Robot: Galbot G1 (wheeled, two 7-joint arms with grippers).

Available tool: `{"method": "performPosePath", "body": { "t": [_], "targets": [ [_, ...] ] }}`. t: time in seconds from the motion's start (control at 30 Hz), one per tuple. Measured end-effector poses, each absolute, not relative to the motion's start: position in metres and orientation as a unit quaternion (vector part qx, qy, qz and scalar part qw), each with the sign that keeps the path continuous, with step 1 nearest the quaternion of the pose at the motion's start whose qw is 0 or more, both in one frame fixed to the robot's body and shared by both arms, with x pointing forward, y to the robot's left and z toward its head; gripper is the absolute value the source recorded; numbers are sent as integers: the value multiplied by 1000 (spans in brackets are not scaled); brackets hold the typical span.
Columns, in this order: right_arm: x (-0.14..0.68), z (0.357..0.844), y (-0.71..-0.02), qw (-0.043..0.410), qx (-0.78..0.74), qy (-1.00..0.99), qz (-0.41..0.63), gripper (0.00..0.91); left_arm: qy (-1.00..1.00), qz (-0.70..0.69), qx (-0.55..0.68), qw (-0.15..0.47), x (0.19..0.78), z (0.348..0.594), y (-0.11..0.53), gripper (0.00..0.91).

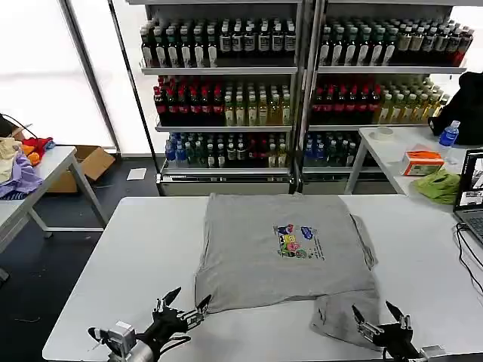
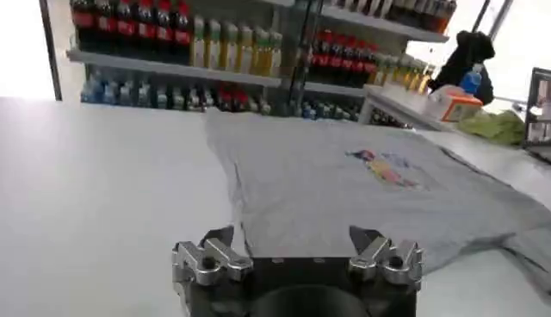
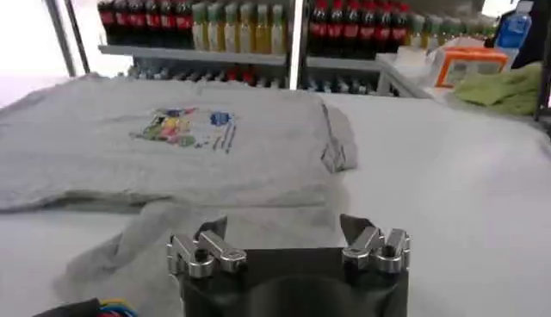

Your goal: Fold and organize the clothes.

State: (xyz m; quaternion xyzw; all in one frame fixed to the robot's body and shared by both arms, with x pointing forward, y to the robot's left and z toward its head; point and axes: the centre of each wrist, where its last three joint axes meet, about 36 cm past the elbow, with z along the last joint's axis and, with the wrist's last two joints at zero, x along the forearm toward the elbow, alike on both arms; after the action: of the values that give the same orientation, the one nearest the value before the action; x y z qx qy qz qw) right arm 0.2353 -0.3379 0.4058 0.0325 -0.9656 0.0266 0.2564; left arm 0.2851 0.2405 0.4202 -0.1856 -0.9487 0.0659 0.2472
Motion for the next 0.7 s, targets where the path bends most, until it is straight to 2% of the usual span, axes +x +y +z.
{"method": "performPosePath", "body": {
  "t": [0.23,0.27,0.3,0.33,0.37,0.43,0.47,0.53,0.63,0.7],
  "targets": [
    [232,401,-335,271,27,-962,19,907,-945,60,-186,261,291,406,232,907],
    [232,401,-334,273,27,-961,18,605,-945,59,-186,263,291,405,231,907],
    [231,400,-334,274,27,-961,18,423,-944,59,-186,264,292,404,230,907],
    [230,400,-333,276,27,-961,17,81,-944,60,-186,266,292,402,229,907],
    [230,400,-333,277,28,-960,17,0,-943,60,-187,269,292,401,228,897],
    [229,399,-331,278,29,-960,14,0,-942,61,-186,274,291,397,226,796],
    [228,398,-330,279,30,-960,13,0,-941,62,-186,275,291,396,226,635],
    [228,397,-328,281,31,-959,10,0,-940,63,-184,279,291,393,224,514],
    [227,396,-326,283,34,-959,8,0,-939,65,-185,282,289,391,221,504],
    [227,394,-325,284,37,-958,7,0,-939,67,-186,283,288,391,219,453]
  ]
}}
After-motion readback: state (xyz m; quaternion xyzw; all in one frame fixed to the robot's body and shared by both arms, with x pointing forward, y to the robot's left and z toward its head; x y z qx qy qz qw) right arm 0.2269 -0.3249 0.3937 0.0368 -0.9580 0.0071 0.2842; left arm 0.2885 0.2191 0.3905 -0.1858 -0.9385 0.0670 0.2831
